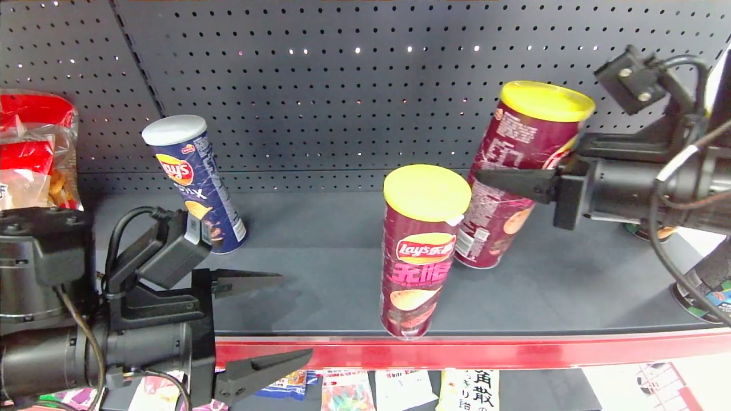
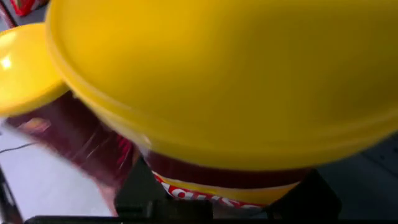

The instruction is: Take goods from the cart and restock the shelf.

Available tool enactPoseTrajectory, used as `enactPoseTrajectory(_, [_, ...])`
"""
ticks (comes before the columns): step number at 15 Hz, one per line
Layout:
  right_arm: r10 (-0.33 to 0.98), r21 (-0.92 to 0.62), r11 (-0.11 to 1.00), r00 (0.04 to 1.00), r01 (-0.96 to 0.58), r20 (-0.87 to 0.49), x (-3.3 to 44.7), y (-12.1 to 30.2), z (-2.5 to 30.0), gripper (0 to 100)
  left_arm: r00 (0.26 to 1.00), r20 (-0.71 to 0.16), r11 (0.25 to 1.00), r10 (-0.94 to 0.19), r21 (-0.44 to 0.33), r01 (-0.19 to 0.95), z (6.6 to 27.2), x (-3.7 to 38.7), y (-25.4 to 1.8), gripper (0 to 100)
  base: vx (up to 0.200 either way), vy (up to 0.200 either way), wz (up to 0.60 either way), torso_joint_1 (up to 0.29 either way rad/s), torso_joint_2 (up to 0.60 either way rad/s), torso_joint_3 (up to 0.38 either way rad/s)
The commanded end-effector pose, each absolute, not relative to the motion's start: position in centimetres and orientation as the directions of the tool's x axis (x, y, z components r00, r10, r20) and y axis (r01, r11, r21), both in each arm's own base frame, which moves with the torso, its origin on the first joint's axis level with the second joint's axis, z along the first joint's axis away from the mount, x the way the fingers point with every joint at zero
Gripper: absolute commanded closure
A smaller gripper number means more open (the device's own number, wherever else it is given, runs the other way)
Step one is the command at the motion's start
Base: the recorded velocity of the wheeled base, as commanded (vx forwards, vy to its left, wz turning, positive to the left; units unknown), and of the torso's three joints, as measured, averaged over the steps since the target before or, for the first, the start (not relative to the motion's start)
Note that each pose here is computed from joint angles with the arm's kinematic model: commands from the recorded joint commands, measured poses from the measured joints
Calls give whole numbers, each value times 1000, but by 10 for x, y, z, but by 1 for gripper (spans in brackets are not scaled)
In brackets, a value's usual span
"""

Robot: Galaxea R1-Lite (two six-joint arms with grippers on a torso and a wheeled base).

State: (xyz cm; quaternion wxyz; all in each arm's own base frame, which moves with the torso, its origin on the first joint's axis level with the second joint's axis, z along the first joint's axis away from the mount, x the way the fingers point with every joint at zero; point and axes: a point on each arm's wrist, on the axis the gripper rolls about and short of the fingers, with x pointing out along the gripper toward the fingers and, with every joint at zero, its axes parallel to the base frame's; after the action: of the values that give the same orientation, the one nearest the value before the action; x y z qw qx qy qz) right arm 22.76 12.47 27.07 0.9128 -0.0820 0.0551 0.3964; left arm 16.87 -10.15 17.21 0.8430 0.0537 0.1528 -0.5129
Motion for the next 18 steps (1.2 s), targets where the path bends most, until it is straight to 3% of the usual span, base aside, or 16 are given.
enactPoseTrajectory(1, [712,-91,669,671,-738,-208,268,145,251,100,439,-295,474,-849,-53,879,176,165,-98,0,0,0,0,0,0,0])
enactPoseTrajectory(6, [715,-158,653,672,-741,-193,307,166,251,100,461,-284,492,-840,-44,869,179,163,-94,0,0,0,0,0,0,0])
enactPoseTrajectory(18, [725,-139,638,652,-757,-222,298,169,242,100,458,-294,493,-839,-53,869,176,162,-93,0,0,0,0,0,0,0])
